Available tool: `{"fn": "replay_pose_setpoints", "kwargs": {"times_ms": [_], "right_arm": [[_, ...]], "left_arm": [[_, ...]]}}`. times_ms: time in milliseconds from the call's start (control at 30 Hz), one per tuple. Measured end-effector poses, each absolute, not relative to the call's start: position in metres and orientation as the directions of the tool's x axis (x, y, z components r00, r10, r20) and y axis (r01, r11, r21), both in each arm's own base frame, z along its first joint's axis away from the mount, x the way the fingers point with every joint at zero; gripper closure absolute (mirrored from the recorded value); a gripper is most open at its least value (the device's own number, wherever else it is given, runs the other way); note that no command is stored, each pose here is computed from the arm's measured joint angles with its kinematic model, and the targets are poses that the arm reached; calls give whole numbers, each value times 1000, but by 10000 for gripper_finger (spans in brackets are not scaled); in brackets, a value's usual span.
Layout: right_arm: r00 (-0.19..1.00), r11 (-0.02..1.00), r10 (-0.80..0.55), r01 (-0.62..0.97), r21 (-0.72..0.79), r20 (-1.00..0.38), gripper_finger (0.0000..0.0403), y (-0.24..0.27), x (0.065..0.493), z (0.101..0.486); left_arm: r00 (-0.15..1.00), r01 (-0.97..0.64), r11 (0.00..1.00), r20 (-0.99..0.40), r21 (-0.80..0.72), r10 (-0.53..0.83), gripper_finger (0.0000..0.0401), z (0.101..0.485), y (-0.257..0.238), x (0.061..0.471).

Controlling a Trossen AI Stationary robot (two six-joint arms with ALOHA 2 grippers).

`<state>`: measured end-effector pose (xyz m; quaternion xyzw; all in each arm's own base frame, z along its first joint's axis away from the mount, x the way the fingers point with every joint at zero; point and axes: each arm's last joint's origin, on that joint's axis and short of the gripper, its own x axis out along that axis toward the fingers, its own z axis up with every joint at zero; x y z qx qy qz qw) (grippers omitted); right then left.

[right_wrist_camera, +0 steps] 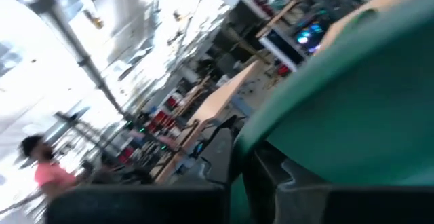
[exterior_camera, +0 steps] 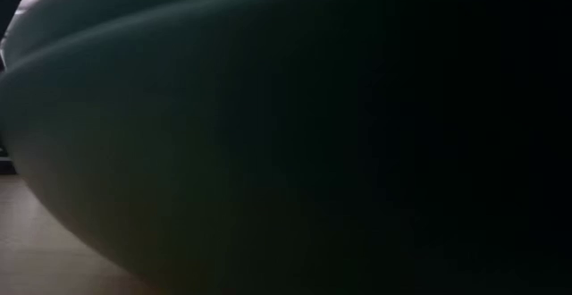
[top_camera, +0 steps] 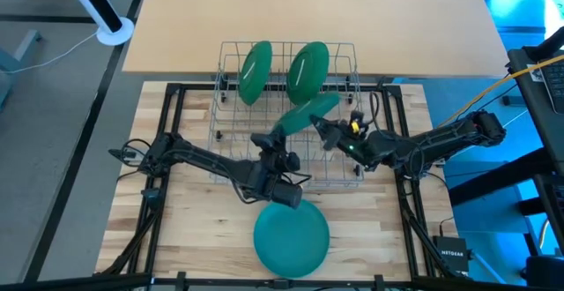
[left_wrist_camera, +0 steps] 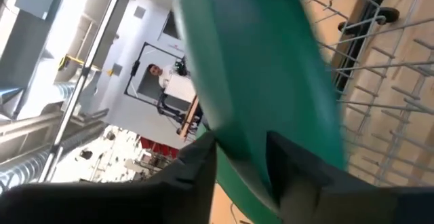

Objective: Sort dishes
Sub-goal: Put the top green plate in the dish rack

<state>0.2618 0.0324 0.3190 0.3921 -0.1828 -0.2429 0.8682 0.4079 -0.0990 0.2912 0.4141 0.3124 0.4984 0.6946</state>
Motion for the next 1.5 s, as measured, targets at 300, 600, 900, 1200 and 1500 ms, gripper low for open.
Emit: {"fn": "replay_pose_setpoints", "kwargs": {"times_ms": [300, 600, 900, 1200, 1500], "right_arm": [[869, 747, -462, 273, 606, 178, 395, 34, 261, 324], [918, 883, -321, 201, 425, 233, 395, 35, 240, 344], [971, 921, -229, 194, 338, 68, 395, 50, 212, 341], [952, 912, -305, 296, 285, -15, 395, 74, 170, 343], [928, 875, -364, 369, 314, -77, 395, 104, 156, 313]], "left_arm": [[376, -562, 233, -6, 793, 926, 232, 316, -125, 388], [491, -638, 360, 0, 681, 871, 229, 355, -162, 347], [533, -655, 412, 0, 633, 846, 229, 362, -174, 331], [532, -704, 443, 0, 555, 846, 229, 362, -174, 331], [521, -716, 437, 0, 544, 854, 229, 362, -170, 334]]}}
